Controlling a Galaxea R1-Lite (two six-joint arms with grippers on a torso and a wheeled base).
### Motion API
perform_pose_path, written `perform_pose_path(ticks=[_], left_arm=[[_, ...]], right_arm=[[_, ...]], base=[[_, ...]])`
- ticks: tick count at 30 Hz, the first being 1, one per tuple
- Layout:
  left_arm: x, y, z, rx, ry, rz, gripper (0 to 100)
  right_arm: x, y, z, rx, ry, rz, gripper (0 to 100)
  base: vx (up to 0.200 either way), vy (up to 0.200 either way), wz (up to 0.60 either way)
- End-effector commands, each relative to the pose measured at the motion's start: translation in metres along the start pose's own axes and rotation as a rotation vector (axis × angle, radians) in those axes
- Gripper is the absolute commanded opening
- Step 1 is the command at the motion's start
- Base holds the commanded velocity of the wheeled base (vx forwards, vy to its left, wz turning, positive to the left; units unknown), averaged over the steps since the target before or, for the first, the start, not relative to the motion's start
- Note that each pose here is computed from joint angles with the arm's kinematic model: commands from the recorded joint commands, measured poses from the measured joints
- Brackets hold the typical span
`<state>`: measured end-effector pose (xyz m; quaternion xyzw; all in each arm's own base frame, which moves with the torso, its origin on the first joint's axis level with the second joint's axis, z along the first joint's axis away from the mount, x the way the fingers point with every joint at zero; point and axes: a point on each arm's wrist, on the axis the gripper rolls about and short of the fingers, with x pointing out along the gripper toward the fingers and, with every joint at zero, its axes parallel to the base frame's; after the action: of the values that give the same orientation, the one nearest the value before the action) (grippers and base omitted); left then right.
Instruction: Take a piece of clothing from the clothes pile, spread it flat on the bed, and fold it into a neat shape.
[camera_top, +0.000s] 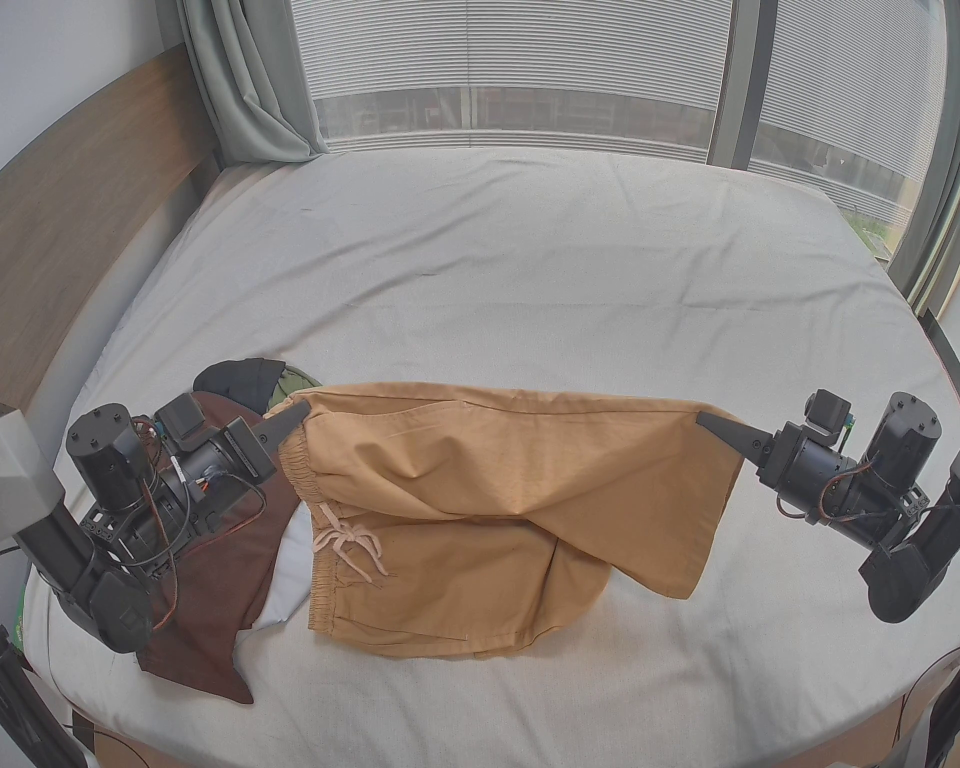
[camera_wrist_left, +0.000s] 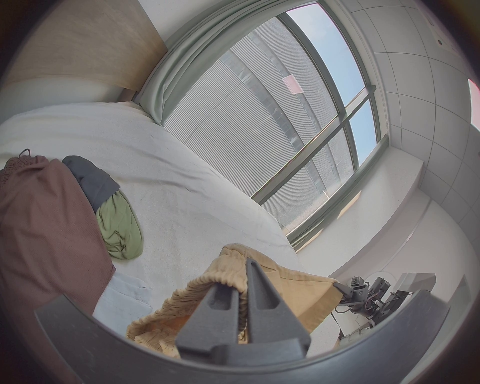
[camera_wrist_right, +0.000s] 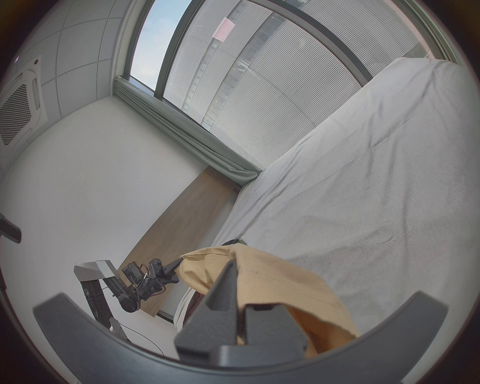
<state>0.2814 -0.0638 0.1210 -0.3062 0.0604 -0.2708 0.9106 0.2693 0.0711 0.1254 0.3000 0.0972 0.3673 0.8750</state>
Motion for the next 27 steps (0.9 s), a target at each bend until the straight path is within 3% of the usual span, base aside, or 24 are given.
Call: perform_pose_path(ticks=[1,27], left_arm=[[-0.001,0.005,0.006,0.006,-0.024,0.016,0],[-0.001,0.016,0.014,0.009,-0.055,0.048,0]], right_arm=[[-0.001,0.001,0.004,-0.008,-0.014,0.003,0],[-0.006,-0.001,0.017,-0.034,-0.062,-0.007,0]], base=[[0.000,0.000,0.00],[0.000,0.000,0.00]])
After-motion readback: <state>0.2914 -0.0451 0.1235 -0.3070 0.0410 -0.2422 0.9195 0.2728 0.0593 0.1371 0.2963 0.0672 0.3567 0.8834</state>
